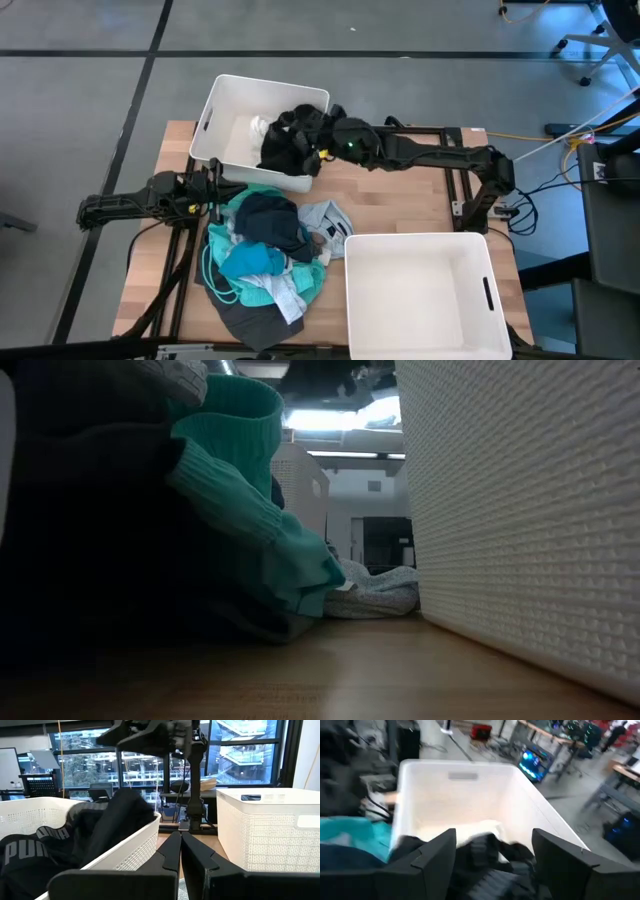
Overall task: Sort clothes
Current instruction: Put the blue underwear into the bottom white bin
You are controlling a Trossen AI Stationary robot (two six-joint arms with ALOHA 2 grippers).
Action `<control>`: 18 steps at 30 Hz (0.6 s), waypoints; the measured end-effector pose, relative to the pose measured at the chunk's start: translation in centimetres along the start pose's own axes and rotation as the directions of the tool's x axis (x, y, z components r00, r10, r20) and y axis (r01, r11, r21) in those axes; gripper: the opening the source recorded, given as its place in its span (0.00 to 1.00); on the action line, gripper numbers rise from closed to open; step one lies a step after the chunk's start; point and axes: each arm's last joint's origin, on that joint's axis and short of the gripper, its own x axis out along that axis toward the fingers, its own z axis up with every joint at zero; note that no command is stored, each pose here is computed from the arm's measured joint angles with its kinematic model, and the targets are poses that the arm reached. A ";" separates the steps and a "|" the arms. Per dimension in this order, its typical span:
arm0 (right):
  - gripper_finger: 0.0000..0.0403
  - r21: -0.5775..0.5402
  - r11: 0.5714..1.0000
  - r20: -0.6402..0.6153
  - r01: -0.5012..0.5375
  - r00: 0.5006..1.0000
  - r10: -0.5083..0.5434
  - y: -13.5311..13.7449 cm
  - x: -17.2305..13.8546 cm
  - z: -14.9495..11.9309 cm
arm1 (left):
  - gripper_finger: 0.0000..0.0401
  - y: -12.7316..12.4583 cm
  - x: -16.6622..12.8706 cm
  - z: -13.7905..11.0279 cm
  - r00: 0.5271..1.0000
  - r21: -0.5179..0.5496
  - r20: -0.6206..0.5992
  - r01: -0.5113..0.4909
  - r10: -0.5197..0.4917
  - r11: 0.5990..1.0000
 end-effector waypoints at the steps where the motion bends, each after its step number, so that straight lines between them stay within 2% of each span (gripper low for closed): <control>1: 0.65 -0.001 1.000 -0.015 0.002 1.000 -0.002 -0.3 0.1 -0.2 | 0.01 0.0 0.0 0.0 1.000 0.000 0.000 0.000 0.000 1.000; 5: 0.65 0.021 0.999 -0.090 -0.038 0.995 0.040 -0.4 0.2 -1.0 | 0.01 0.0 0.0 0.0 1.000 0.001 0.000 0.000 0.000 1.000; 7: 0.65 0.028 0.986 -0.084 -0.164 0.983 0.166 0.5 0.0 -1.0 | 0.01 0.0 0.0 0.0 1.000 0.003 -0.001 0.000 0.000 1.000; 10: 0.65 0.032 0.908 -0.043 -0.418 0.907 0.420 3.2 -1.0 -0.6 | 0.01 0.0 0.0 0.0 1.000 0.009 -0.001 0.000 0.000 1.000; 12: 0.65 0.014 0.848 -0.031 -0.530 0.847 0.530 5.5 -1.3 -0.7 | 0.01 0.0 0.0 0.0 1.000 0.012 0.000 0.000 0.000 1.000; 18: 0.65 -0.063 0.746 -0.118 -0.663 0.747 0.654 12.7 -1.7 -3.0 | 0.01 0.0 0.0 0.0 1.000 0.007 0.000 -0.001 0.001 1.000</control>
